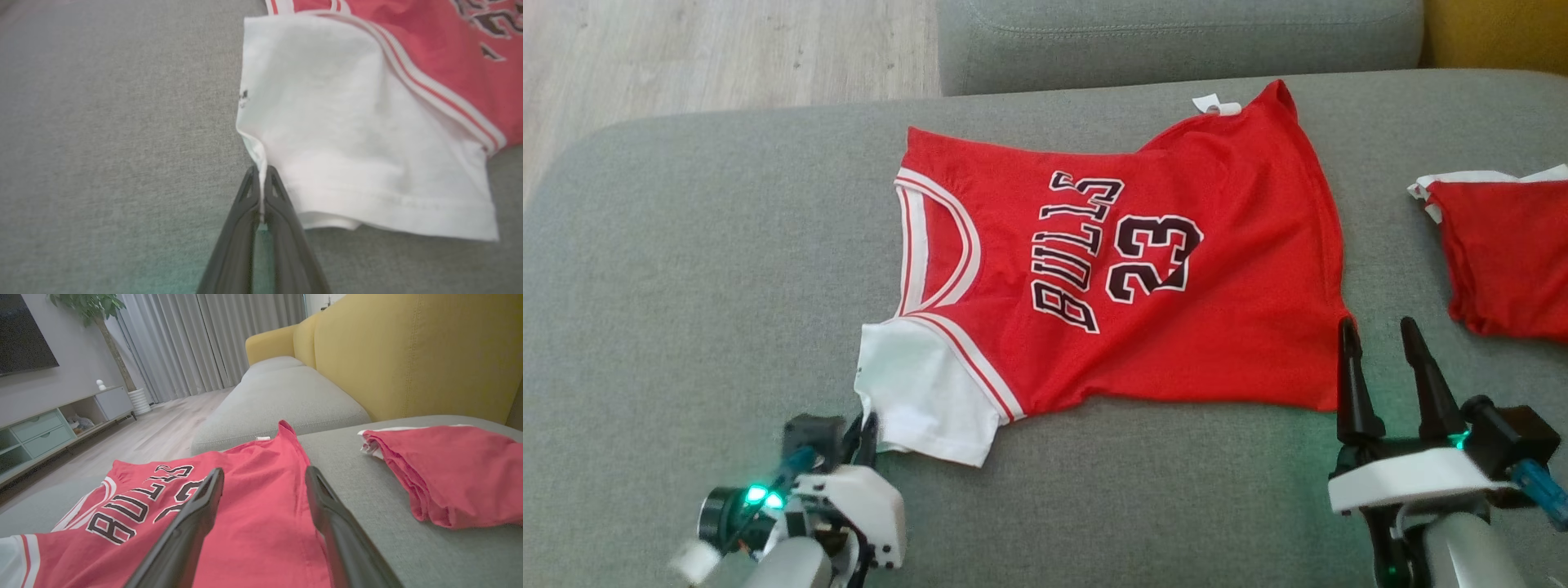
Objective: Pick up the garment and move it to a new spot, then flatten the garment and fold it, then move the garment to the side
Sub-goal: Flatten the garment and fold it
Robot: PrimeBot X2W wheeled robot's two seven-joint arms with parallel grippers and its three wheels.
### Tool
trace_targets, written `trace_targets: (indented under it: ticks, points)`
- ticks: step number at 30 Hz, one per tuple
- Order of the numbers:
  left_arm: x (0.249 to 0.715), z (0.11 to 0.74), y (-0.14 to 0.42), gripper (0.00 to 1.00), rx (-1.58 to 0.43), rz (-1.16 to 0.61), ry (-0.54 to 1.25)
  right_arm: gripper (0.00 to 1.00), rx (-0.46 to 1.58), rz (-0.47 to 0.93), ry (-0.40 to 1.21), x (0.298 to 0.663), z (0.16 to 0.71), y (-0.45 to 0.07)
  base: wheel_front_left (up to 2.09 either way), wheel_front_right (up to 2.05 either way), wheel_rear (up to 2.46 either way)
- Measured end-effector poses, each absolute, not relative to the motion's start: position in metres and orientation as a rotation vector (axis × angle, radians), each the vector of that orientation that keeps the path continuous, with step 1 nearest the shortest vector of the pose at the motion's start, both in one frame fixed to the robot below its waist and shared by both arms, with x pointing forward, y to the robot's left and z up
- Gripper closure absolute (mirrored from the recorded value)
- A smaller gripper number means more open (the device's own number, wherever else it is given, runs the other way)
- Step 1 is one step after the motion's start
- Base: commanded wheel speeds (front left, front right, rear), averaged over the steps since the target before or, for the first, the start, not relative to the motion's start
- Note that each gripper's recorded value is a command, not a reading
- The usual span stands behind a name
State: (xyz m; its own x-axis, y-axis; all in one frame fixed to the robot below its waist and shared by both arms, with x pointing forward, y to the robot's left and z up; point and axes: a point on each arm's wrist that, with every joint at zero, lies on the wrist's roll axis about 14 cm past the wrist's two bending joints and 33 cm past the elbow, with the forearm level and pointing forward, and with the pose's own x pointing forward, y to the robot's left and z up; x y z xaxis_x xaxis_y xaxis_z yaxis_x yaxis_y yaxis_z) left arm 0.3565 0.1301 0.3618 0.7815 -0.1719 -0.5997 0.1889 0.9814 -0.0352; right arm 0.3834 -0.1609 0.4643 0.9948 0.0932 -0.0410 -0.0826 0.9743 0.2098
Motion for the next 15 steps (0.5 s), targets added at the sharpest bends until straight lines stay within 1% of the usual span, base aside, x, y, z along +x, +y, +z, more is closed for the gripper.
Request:
trace_targets:
  ticks: [1, 3, 8, 11, 15]
  points:
    - [0.358, 0.365, 0.132, 1.00, 0.009, -0.181, 0.624, 0.00, 0.211, 0.087, 0.054, 0.383, 0.463, -0.161, 0.00, 0.00, 0.00]
    - [0.365, 0.384, 0.135, 1.00, -0.061, -0.145, 0.520, 0.00, 0.207, 0.062, 0.095, 0.377, 0.451, -0.168, 0.00, 0.00, 0.00]
    - [0.392, 0.434, 0.138, 1.00, -0.132, -0.108, 0.293, 0.00, 0.191, 0.002, 0.275, 0.355, 0.406, -0.186, 0.00, 0.00, 0.00]
    - [0.398, 0.451, 0.138, 1.00, -0.149, -0.097, 0.227, 0.00, 0.193, -0.020, 0.351, 0.345, 0.389, -0.191, 0.00, 0.00, 0.00]
    - [0.400, 0.460, 0.135, 1.00, -0.164, -0.103, 0.195, 0.00, 0.211, -0.027, 0.389, 0.340, 0.379, -0.191, 0.00, 0.00, 0.00]
